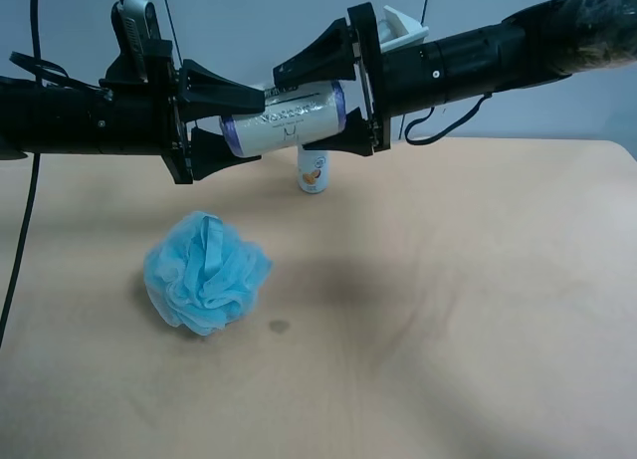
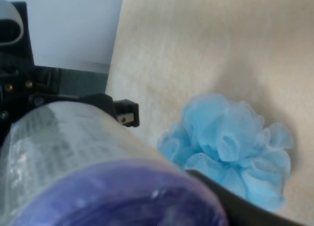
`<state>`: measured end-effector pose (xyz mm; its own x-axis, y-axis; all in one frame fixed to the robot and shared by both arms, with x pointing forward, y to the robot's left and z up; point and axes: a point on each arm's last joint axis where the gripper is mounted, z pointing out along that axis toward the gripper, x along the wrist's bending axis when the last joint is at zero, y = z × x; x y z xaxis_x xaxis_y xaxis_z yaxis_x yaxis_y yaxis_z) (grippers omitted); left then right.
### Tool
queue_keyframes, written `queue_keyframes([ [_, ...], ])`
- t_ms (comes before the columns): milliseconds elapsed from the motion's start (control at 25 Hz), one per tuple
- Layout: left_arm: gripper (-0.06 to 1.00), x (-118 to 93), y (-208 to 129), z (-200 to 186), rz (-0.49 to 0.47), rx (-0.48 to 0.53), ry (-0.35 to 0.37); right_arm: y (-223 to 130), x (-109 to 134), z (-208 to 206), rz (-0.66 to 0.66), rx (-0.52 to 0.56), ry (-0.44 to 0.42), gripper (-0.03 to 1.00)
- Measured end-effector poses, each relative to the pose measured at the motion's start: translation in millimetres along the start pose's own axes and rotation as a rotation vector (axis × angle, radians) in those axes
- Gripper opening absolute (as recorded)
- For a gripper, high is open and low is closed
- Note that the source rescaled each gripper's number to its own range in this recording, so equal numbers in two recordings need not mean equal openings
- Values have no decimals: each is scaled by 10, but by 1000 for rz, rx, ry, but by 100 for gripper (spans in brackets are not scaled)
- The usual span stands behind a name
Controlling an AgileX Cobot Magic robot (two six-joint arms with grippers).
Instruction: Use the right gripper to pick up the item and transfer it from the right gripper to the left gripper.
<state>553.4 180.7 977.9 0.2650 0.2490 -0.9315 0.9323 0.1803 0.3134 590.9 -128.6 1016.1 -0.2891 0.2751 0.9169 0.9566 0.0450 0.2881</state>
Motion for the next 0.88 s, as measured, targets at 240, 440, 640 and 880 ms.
queue_keyframes([
  [240,4,-73,6,-19,18,-6,-9,-79,199,-105,-133,56,-72,64],
  [440,4,-86,8,-24,23,-9,-7,-181,333,-258,-260,125,-255,64],
  [640,3,-86,8,-24,23,-9,-7,-279,462,-459,-372,180,-461,64],
  [880,2,-86,8,-24,23,-9,-7,-375,647,-766,-447,175,-737,64],
])
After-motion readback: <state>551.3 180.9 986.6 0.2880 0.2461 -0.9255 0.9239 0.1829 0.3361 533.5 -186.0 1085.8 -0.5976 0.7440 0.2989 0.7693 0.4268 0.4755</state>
